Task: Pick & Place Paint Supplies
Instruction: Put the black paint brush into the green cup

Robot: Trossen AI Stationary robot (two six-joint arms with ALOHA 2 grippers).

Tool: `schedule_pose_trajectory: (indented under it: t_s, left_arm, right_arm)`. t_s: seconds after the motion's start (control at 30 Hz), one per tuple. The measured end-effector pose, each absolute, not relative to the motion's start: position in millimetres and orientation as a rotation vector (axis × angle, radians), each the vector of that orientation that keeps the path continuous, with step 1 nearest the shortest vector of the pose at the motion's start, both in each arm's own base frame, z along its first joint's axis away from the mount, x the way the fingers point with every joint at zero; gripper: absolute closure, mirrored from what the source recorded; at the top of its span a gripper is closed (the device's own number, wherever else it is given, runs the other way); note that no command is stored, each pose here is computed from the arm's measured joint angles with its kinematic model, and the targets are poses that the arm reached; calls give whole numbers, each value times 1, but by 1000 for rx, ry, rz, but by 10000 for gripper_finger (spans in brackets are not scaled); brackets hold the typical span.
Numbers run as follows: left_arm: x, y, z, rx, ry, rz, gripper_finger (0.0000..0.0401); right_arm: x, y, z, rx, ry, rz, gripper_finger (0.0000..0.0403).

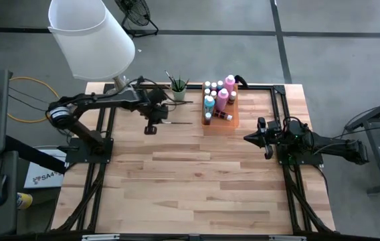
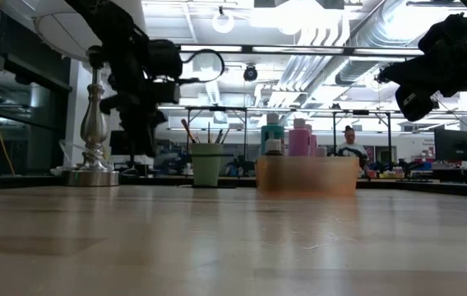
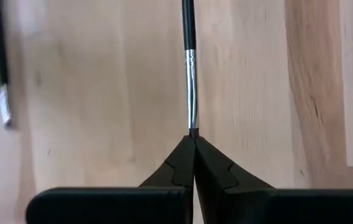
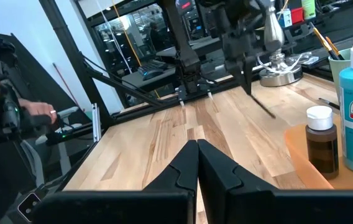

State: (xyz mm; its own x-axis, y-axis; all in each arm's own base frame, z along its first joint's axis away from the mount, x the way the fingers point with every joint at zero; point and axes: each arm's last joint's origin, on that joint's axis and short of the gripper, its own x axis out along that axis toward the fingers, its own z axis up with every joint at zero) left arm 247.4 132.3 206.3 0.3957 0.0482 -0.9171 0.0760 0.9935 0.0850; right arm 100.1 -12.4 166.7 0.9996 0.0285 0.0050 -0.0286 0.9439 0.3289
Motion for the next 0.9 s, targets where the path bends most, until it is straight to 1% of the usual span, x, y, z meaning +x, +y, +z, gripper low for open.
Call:
schedule_pose_trajectory:
  t_s: [0.33,0.67,0.9]
  left_arm:
    - [231,125,238,138,1097,88,401]
    - [225,123,256,162,1050,115,401]
    - [230,126,291,190,997,142,401]
  right_arm:
    - [100,-12,167,335,0,29,401]
    - [100,-12,167,335,0,29,401]
    - [100,-12,166,335,1,29,401]
